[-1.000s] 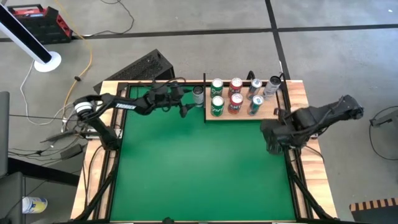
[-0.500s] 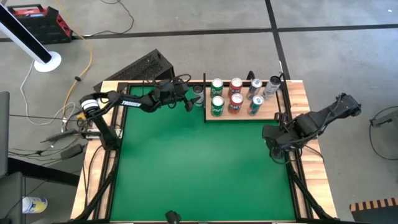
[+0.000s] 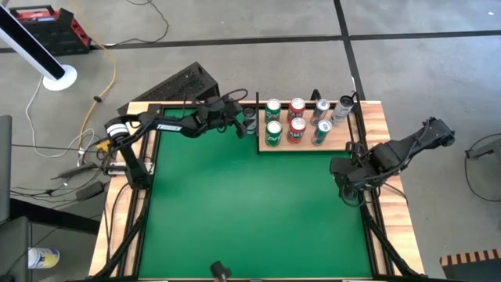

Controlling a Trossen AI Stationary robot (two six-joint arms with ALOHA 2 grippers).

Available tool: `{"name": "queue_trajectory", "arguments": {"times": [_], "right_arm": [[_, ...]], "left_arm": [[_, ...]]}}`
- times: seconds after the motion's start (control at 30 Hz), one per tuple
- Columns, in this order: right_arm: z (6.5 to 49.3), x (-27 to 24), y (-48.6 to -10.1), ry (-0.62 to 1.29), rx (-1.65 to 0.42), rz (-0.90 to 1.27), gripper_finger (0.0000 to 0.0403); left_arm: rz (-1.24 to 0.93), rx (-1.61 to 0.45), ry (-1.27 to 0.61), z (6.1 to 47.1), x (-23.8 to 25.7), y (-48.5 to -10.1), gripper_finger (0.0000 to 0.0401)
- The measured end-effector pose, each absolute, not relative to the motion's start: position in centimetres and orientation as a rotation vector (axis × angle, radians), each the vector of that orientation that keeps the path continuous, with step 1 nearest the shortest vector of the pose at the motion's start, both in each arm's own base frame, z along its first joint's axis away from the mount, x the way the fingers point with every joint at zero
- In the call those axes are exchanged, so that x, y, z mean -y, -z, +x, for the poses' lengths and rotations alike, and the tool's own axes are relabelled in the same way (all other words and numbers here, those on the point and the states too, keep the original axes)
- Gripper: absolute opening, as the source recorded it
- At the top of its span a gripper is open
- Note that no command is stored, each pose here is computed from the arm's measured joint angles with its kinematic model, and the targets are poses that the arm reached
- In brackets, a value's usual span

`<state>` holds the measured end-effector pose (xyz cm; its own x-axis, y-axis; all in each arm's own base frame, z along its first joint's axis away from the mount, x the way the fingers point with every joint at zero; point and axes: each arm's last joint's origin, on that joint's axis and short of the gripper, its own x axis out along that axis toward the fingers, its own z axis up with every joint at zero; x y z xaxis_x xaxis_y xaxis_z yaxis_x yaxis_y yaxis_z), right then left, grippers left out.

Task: Place canned beverage on shelf
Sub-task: Put the white and blue soda can on the shelf aligned with the other white and blue soda can

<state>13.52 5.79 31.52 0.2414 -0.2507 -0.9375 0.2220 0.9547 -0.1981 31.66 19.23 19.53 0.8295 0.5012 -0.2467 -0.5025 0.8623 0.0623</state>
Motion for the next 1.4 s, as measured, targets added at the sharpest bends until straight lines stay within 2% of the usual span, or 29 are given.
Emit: {"name": "queue_trajectory", "arguments": {"times": [0.17, 0.2, 0.43, 0.67, 0.8, 1.03, 1.4], "right_arm": [[13.5, -5.8, -31.5, 0.327, -1.284, -0.029, 0.0035], [13.5, -5.8, -31.5, 0.330, -1.282, -0.029, 0.0038], [13.6, -5.8, -31.5, 0.344, -1.270, -0.004, 0.0023], [13.9, -5.9, -31.6, 0.321, -1.244, -0.006, 0.0021], [14.5, -5.7, -30.5, 0.262, -1.148, -0.027, 0.0015], [14.3, -2.7, -27.1, 0.416, -1.066, -0.047, 0.0014], [16.2, 1.8, -25.8, 0.533, -1.140, -0.129, 0.0015]], "left_arm": [[-0.021, -0.310, -0.528, 31.3, -19.0, -19.7, 0.0227], [-0.023, -0.313, -0.526, 31.2, -18.9, -19.9, 0.0216], [-0.012, -0.425, -0.426, 29.0, -17.4, -22.6, 0.0216], [-0.017, -0.398, -0.032, 25.3, -11.5, -28.6, 0.0216], [0.043, -0.347, 0.084, 24.2, -7.1, -31.0, 0.0216], [0.207, -0.263, 0.066, 23.7, -1.5, -33.0, 0.0216], [0.211, -0.253, 0.062, 23.7, 0.0, -33.1, 0.0216]]}}
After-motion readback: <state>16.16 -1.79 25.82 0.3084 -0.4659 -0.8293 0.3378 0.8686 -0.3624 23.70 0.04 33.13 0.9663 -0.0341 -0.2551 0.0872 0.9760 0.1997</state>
